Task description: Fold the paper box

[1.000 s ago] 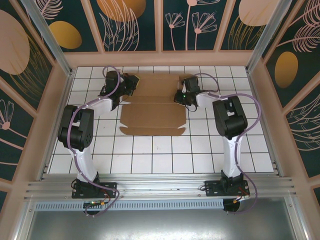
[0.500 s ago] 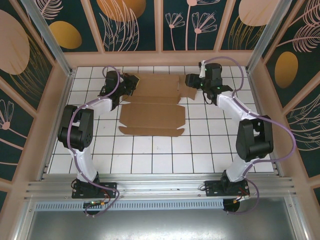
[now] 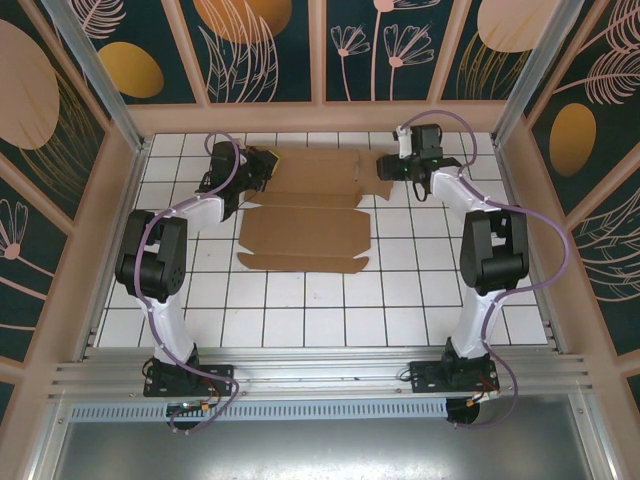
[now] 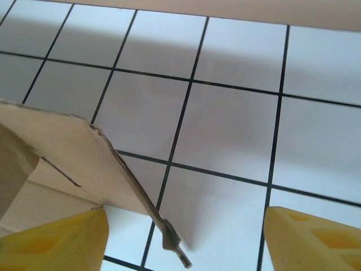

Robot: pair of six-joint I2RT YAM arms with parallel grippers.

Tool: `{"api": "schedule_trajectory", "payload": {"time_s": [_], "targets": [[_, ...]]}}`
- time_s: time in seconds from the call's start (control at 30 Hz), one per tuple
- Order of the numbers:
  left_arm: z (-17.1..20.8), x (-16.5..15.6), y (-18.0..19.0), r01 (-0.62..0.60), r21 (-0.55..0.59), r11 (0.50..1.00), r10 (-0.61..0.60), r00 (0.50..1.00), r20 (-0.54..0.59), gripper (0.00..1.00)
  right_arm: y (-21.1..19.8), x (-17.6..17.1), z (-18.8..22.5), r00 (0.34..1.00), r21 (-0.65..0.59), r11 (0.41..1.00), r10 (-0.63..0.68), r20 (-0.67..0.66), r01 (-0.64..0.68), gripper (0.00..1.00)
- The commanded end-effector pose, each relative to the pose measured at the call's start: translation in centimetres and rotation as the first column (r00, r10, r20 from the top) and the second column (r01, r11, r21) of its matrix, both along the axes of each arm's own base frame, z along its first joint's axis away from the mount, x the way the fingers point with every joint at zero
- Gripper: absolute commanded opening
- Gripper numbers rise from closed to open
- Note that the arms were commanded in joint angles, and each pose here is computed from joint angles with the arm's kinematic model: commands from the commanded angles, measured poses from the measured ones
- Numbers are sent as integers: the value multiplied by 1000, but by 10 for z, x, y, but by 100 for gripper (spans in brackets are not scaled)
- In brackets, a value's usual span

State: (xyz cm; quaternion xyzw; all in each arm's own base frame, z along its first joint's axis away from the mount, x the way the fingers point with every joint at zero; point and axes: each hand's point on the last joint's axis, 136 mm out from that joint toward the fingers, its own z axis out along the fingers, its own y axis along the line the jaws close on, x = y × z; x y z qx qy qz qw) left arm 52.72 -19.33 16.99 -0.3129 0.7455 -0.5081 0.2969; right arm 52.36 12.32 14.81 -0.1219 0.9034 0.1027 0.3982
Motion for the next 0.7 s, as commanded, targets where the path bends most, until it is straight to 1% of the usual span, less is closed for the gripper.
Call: {"api": "schedule_trajectory", "payload": {"time_s": [0.0, 0.07, 0.1, 0.23, 0.33, 0.5, 0.67], "targets": [[-15, -4, 3, 5, 2, 1000, -5, 999, -36, 0, 12, -1, 15, 994, 71, 992, 103, 24, -104, 63], [-16, -3, 3, 4, 1, 1000, -4, 999, -37, 0, 17, -4, 12, 991, 89, 987, 135, 11, -135, 55], [-15, -3, 2, 4, -2, 1000, -4, 999, -37, 0, 21, -5, 9, 988, 101, 983, 153, 0, -153, 53], [-15, -3, 2, 6, -4, 1000, -6, 999, -36, 0, 24, -4, -2, 986, 108, 981, 163, -26, -159, 50], [-15, -3, 3, 5, -2, 1000, -5, 999, -35, 0, 26, -4, -5, 985, 114, 980, 169, -31, -165, 43], [-14, -2, 3, 5, -6, 1000, -5, 999, -34, 0, 30, -1, -5, 988, 89, 985, 151, -25, -148, 16], [-14, -2, 3, 3, -12, 1000, -4, 999, -35, 0, 36, -3, -3, 994, 86, 991, 103, -24, -100, 6]]}}
